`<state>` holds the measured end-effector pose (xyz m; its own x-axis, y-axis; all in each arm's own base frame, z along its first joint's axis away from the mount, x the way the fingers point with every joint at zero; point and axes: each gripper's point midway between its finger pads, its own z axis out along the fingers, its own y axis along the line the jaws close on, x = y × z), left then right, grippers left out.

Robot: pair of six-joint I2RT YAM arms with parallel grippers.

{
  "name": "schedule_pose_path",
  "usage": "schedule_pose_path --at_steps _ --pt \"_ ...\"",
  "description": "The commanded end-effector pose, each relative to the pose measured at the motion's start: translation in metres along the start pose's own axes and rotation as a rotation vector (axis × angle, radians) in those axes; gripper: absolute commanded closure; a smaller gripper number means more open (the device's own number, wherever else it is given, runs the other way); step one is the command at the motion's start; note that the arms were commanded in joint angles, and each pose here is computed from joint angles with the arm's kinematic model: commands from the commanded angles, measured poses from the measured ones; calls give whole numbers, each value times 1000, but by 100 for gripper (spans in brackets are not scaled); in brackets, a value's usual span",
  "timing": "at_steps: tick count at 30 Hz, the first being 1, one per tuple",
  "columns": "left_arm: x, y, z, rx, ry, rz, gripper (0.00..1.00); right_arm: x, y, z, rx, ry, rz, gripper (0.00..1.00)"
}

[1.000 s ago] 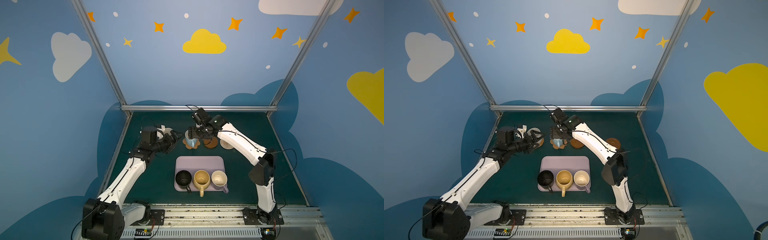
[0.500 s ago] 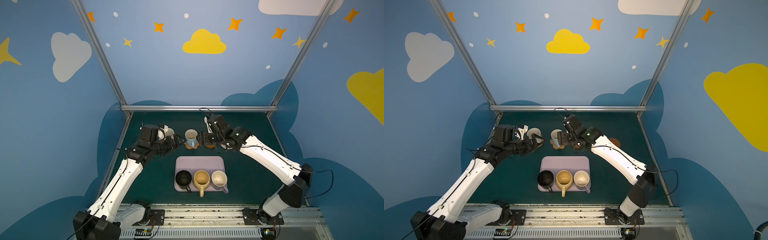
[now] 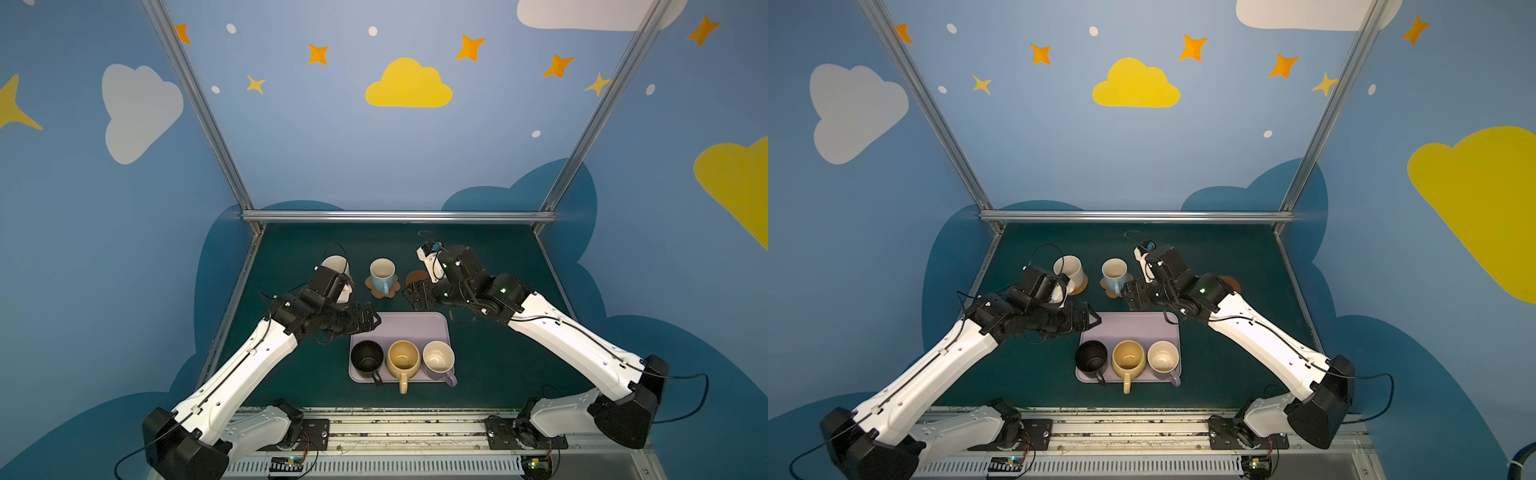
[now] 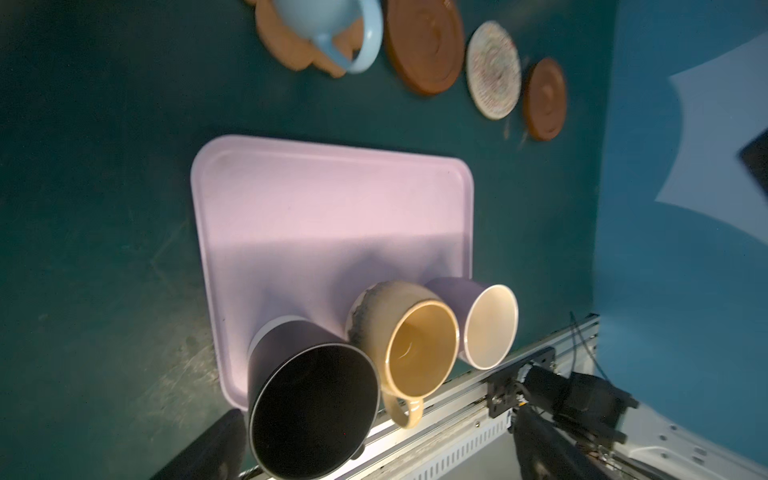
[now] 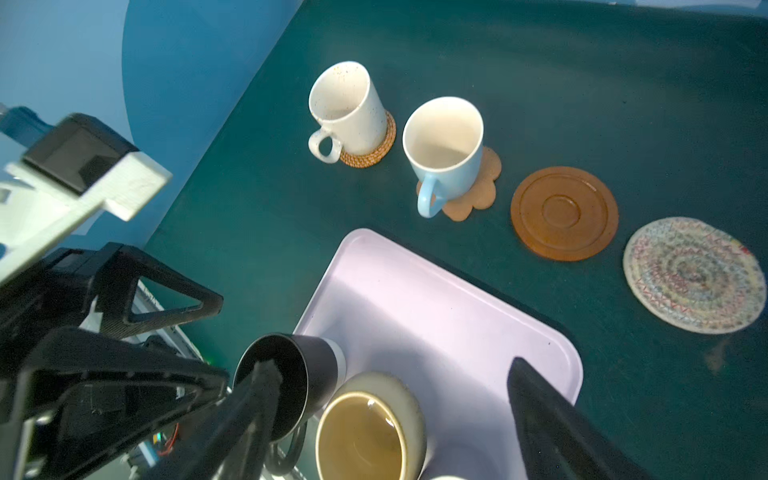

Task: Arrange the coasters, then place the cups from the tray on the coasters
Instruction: 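Move the left gripper to the black mug while the right moves to the tray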

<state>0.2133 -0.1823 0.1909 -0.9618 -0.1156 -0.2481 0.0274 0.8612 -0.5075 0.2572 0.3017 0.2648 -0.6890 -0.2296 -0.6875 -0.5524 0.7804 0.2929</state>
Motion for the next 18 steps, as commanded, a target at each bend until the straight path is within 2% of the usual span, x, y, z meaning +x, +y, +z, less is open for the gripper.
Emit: schedule_pose_path --at_steps 1,6,12,18 --pt "21 24 6 -108 57 -7 0 21 4 -2 -36 55 -8 14" --pt "34 26 7 -135 64 2 0 51 6 3 -75 106 -10 13" --pt "51 26 18 -157 101 7 0 77 21 3 -188 141 -9 13" --pt "68 26 30 -189 138 15 0 93 18 11 -166 183 -9 13"
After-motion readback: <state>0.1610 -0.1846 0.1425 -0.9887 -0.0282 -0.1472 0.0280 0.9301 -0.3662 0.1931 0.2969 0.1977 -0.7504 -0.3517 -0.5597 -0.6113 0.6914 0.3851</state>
